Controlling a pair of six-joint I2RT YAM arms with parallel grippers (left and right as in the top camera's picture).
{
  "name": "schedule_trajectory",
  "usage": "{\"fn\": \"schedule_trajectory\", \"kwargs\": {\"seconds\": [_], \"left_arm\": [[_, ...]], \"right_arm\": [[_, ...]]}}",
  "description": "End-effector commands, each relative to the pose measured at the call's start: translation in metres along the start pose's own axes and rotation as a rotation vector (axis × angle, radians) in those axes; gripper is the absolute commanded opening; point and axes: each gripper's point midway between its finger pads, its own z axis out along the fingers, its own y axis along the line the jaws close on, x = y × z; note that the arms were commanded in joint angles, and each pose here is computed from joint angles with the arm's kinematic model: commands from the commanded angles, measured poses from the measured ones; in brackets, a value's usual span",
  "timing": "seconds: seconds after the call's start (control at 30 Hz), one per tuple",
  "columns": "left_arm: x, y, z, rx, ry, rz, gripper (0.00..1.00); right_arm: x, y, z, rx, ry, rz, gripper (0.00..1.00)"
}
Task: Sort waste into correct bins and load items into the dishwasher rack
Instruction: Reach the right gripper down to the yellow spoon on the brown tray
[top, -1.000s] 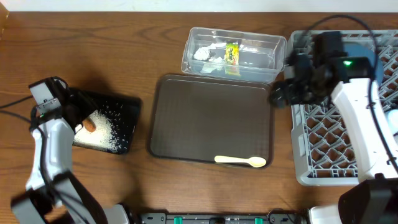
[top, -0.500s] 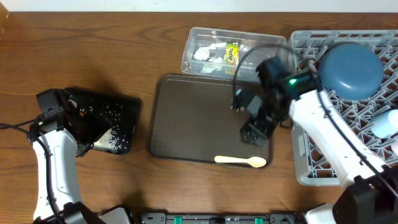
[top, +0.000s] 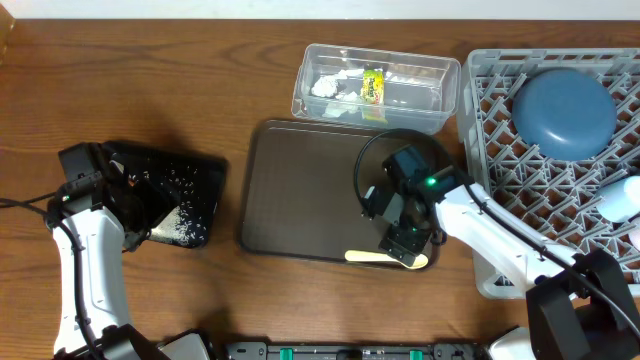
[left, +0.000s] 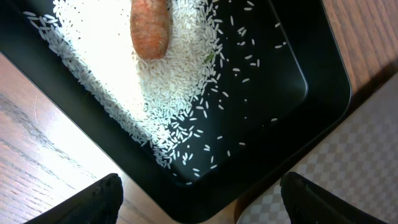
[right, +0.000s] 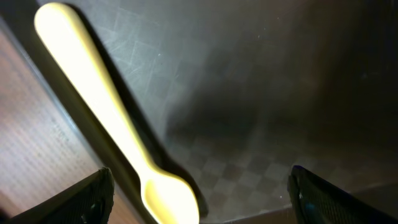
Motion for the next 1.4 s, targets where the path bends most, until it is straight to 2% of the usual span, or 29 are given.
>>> {"fn": "schedule_trajectory", "kwargs": {"seconds": [0.0,0.23,0.87,1.37], "left_arm": [[-0.003,-0.003,-0.004,0.01,-0.011,-0.002,0.84],[-0.003,-0.003,-0.004,0.01,-0.011,-0.002,0.84],[-0.003,-0.003,-0.004,0.01,-0.011,-0.002,0.84],[-0.003,-0.003,-0.004,0.01,-0.011,-0.002,0.84]], "right_arm": [[0.003,0.005,0.003,0.019,0.014,0.01,0.88],[0.015,0.017,0.014,0.0,0.05,-0.013,0.89],[0.009,0.016,0.016,0.012,0.024,-0.006,0.84],[0.006,0.015,0.02,0.02,0.006,-0.013,0.86]]}}
